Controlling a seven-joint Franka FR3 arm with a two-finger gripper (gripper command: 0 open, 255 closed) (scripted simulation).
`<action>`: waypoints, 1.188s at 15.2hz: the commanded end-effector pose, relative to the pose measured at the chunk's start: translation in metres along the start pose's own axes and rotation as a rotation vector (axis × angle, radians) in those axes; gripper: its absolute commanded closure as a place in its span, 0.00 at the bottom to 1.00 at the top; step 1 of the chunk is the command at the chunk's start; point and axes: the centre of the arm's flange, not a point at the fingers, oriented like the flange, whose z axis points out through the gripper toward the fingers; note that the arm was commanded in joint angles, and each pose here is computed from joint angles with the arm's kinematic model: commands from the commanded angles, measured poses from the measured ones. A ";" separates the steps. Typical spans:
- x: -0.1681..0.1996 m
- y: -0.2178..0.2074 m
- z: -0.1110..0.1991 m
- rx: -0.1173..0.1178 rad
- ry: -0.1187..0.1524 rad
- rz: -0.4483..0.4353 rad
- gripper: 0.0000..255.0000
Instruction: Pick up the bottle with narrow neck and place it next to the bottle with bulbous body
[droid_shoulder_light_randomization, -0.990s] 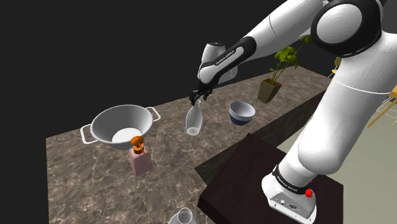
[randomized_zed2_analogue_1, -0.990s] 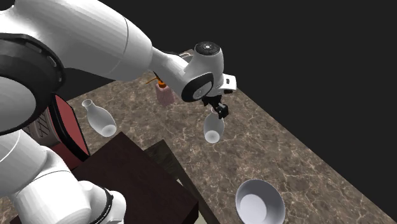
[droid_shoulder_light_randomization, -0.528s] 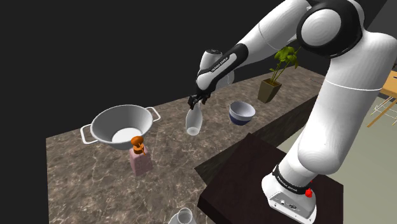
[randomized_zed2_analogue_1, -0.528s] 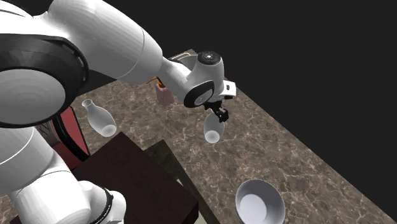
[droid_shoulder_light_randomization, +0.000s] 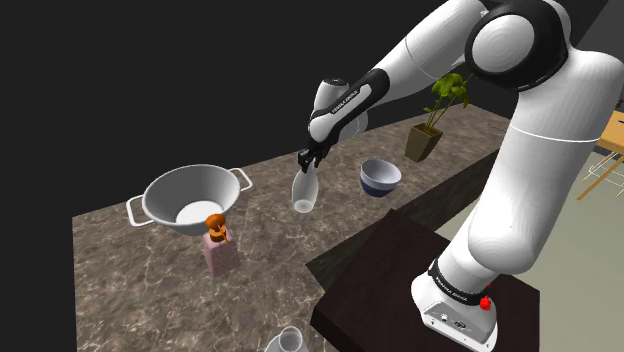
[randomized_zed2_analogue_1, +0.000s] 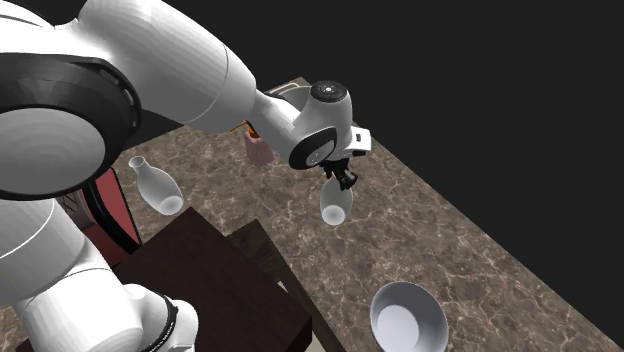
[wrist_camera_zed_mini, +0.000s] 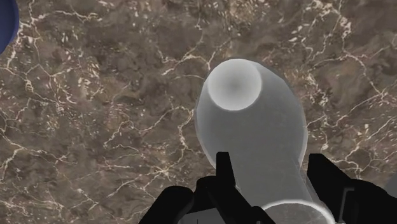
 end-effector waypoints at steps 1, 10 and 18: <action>0.000 0.000 0.000 0.000 -0.001 0.000 1.00; 0.001 0.000 -0.010 0.000 -0.001 0.000 1.00; 0.008 0.000 -0.052 0.000 -0.001 0.000 1.00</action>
